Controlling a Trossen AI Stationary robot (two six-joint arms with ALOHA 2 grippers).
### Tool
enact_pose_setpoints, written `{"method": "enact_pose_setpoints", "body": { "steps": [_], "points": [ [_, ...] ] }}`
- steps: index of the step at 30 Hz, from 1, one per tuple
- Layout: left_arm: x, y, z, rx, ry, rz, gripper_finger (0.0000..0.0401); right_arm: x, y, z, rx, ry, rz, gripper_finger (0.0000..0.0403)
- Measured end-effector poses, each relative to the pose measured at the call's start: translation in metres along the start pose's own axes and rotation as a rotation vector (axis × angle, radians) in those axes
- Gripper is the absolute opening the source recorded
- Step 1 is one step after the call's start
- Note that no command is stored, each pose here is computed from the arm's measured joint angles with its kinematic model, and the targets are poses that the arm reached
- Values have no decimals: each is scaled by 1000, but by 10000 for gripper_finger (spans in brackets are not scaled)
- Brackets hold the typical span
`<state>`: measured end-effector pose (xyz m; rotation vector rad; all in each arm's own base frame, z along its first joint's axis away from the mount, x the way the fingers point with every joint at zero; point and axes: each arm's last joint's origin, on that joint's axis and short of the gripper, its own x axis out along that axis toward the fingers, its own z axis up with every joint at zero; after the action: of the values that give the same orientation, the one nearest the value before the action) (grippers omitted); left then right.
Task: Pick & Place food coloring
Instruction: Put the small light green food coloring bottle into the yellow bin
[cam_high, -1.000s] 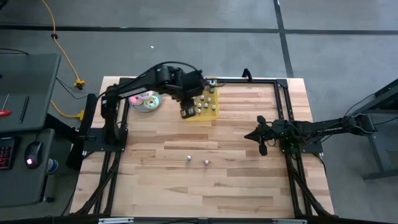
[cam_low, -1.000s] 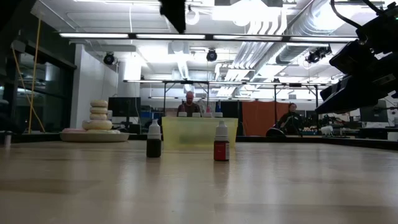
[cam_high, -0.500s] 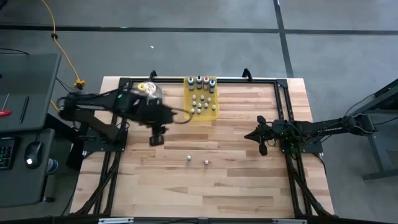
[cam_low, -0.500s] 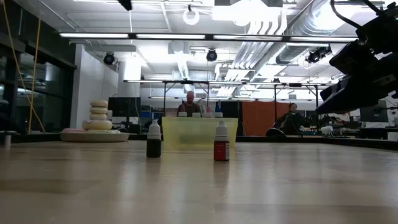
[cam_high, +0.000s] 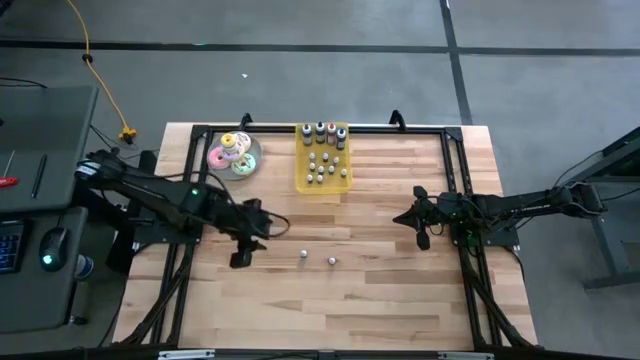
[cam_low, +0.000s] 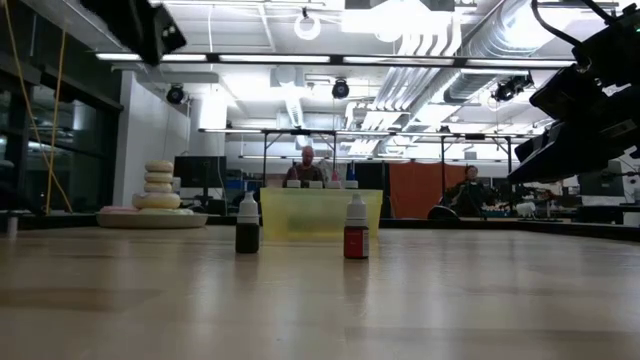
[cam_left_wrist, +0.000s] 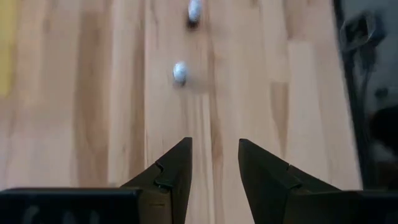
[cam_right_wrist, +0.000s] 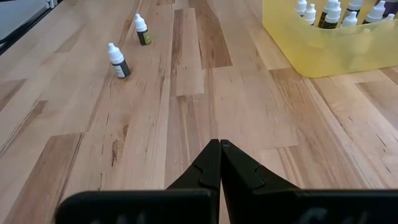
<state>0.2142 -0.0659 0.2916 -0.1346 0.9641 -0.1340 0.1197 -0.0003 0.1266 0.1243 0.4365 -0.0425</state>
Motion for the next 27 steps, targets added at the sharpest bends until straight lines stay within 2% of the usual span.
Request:
{"method": "enact_pose_setpoints", "body": {
  "steps": [2, 11, 20, 24, 27],
  "points": [
    [16, -1, -2, 30, 50, -14, 124, 0, 0, 0, 0, 0, 0, 0],
    [75, -9, 14, 152, 65, -115, 124, 0, 0, 0, 0, -3, 0, 0],
    [116, -9, 23, 273, 46, -29, 124, 0, 0, 0, 0, -5, 0, 0],
    [120, -7, 30, 293, 40, 43, 124, 0, 0, 0, 0, -3, 0, 0],
    [117, -3, 35, 288, 36, 52, 125, 0, 0, 0, 0, -5, 0, 0]
  ]
}}
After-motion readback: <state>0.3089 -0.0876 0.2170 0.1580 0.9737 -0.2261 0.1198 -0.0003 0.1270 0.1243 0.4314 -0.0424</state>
